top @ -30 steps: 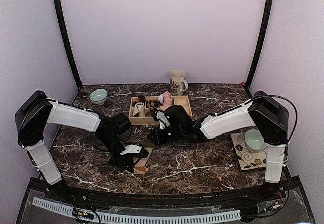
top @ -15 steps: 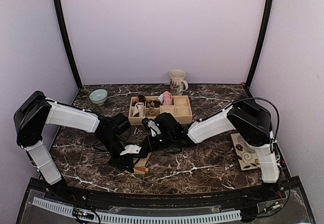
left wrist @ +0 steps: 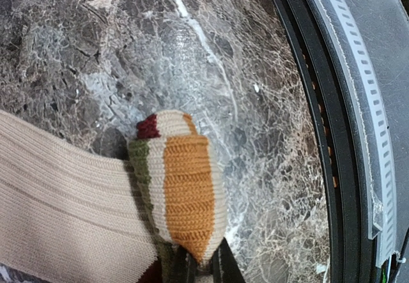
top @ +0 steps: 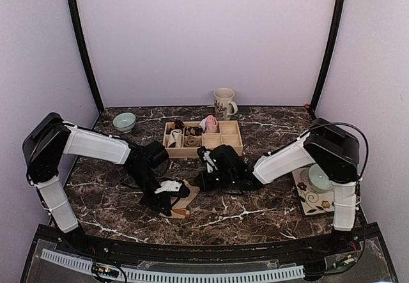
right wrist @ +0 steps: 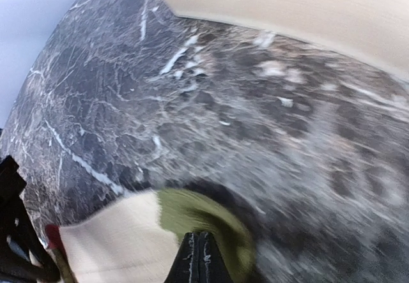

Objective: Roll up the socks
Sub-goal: Roll the sock at the center of the board.

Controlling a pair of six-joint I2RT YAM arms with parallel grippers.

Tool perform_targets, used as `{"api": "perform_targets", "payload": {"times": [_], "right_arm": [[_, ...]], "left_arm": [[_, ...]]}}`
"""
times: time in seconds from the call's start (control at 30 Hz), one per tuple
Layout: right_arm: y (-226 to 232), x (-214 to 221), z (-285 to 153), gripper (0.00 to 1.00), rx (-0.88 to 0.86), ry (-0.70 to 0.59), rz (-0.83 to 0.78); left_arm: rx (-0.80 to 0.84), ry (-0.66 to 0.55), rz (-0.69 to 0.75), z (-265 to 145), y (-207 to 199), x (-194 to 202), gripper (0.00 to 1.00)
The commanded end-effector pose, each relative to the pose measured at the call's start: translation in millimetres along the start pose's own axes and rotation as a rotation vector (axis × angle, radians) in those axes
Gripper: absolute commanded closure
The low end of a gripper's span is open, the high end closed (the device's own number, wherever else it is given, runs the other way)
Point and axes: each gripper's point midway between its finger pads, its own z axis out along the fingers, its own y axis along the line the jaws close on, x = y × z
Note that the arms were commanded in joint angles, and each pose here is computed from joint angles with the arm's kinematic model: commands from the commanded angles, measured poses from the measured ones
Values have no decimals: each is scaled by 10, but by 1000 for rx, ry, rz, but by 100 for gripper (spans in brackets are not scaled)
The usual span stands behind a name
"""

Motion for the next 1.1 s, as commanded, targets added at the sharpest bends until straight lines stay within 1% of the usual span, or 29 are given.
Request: {"api": "perform_targets", "payload": {"times": [0.0, 0.03, 0.1, 0.13, 0.17, 0.23, 0.3, 0.37, 0.4, 0.43, 0.47, 0.5, 0.53, 0.57, 0.6, 0.63, 0.67, 0.7, 0.73, 0.77, 0.8, 0.83, 0.87, 0.9, 0.97, 1.03, 1.07], "right_arm": [[-129, -451, -596, 99, 100, -243, -93], [-102, -547, -792, 92, 96, -327, -122], [-21, -724, -1283, 56, 116, -507, -196], [-17, -748, -1461, 19, 139, -569, -240], [33, -836, -1689, 3, 145, -635, -257], [-31, -894, -1899, 0, 196, -676, -247], [-236, -884, -2011, 0, 262, -693, -150], [-337, -834, -2040, 0, 216, -678, -112], [-383, -825, -2078, 2, 213, -683, -111], [-399, -848, -2151, 6, 230, -702, -141], [-352, -899, -2267, 2, 240, -731, -183], [-268, -941, -2373, 1, 256, -750, -236], [-207, -979, -2472, 1, 281, -778, -273], [-230, -1019, -2561, 1, 324, -810, -278], [-340, -1047, -2624, 1, 382, -840, -226], [-546, -1052, -2696, 1, 478, -870, -131], [-699, -1008, -2678, 1, 545, -841, -85], [-760, -980, -2615, 1, 540, -796, -77], [-721, -939, -2552, 1, 477, -765, -97], [-597, -907, -2546, 1, 389, -767, -139], [-359, -846, -2517, 1, 247, -760, -222], [-191, -788, -2501, 1, 163, -749, -269], [-96, -727, -2439, 1, 148, -715, -307], [-46, -631, -2340, 1, 206, -650, -403], [131, -434, -2192, 1, 289, -580, -554], [247, -168, -1989, 1, 284, -475, -643], [315, -36, -1902, 1, 254, -432, -680]], "left_arm": [[-24, 156, -61, 118, 145, 334, 100], [-15, 162, -72, 122, 141, 340, 100], [-5, 163, -93, 127, 130, 359, 100], [2, 159, -103, 129, 114, 372, 100], [6, 154, -110, 133, 97, 381, 100], [9, 155, -122, 145, 77, 419, 100], [7, 166, -129, 151, 81, 453, 100], [1, 167, -131, 138, 94, 453, 100], [-1, 167, -134, 133, 97, 451, 100], [-3, 166, -136, 127, 103, 446, 100], [-1, 166, -139, 126, 97, 449, 100], [1, 164, -141, 125, 91, 446, 100], [7, 163, -142, 128, 77, 446, 100], [11, 164, -142, 133, 65, 455, 100], [13, 163, -141, 130, 61, 454, 100], [11, 167, -140, 132, 63, 460, 100], [11, 172, -140, 130, 62, 467, 100], [13, 175, -145, 125, 62, 475, 100], [18, 173, -150, 116, 55, 478, 100], [28, 169, -158, 106, 43, 481, 100], [44, 153, -168, 97, 28, 467, 100], [59, 139, -174, 87, 15, 452, 100], [75, 128, -183, 78, 8, 446, 100], [90, 117, -194, 73, 10, 437, 100], [128, 99, -229, 60, 36, 409, 100], [170, 89, -259, 45, 41, 382, 100], [186, 90, -272, 47, 41, 380, 100]]}}
